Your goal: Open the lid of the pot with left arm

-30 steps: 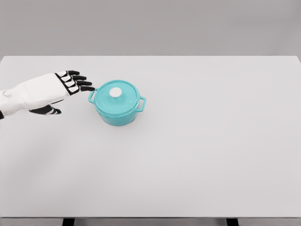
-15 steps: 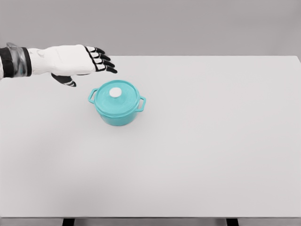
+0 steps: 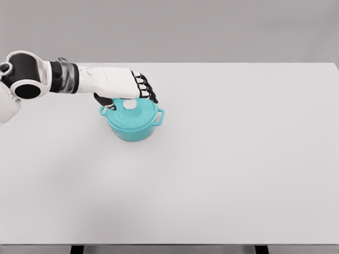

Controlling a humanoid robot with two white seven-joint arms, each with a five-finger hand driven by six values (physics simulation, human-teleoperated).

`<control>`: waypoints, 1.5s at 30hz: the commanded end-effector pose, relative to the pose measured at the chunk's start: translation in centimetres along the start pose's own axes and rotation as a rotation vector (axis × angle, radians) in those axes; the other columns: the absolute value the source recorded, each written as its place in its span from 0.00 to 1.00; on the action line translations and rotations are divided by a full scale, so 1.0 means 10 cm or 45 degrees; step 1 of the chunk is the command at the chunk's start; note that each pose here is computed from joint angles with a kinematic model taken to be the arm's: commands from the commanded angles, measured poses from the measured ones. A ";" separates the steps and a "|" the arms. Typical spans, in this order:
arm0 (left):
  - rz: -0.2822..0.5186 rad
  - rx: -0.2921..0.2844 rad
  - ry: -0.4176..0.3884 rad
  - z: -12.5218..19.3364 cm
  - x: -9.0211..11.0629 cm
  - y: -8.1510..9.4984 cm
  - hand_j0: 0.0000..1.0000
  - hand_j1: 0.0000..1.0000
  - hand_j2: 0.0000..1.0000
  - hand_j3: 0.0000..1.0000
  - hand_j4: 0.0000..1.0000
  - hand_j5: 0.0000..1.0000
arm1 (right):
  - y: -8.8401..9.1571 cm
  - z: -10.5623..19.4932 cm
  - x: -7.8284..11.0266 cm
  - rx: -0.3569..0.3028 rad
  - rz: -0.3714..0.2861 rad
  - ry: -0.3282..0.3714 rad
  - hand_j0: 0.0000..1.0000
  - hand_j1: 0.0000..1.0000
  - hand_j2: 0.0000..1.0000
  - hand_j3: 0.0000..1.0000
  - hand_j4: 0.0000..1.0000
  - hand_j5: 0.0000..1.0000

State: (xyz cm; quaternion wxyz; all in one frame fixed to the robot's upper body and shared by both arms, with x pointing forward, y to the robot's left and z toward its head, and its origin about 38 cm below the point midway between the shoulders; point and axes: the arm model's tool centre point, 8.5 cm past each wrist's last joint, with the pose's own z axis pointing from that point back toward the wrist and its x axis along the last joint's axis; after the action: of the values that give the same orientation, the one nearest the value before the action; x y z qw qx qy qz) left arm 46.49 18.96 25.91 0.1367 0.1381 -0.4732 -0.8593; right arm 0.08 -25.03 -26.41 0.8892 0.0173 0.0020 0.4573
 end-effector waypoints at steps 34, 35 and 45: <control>0.074 -0.061 0.004 -0.16 -0.07 -0.21 0.61 0.61 0.61 0.61 0.61 0.61 | 0.00 0.00 0.00 0.000 0.000 0.000 1.00 1.00 1.00 1.00 1.00 1.00; 0.076 -0.061 0.003 -0.16 -0.06 -0.22 0.57 0.57 0.57 0.57 0.57 0.57 | 0.00 0.00 0.00 0.000 0.000 0.000 1.00 1.00 1.00 1.00 1.00 1.00; 0.067 -0.063 0.007 -0.12 -0.08 -0.21 0.47 0.47 0.47 0.47 0.47 0.47 | 0.00 0.00 0.00 0.000 0.000 0.000 1.00 1.00 1.00 1.00 1.00 1.00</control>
State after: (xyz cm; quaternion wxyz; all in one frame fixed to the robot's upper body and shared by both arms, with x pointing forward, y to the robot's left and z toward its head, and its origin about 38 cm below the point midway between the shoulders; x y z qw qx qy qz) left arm 47.58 19.19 23.82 0.1608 0.1267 -0.4548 -0.8667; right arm 0.09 -25.02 -26.41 0.8892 0.0174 0.0019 0.4573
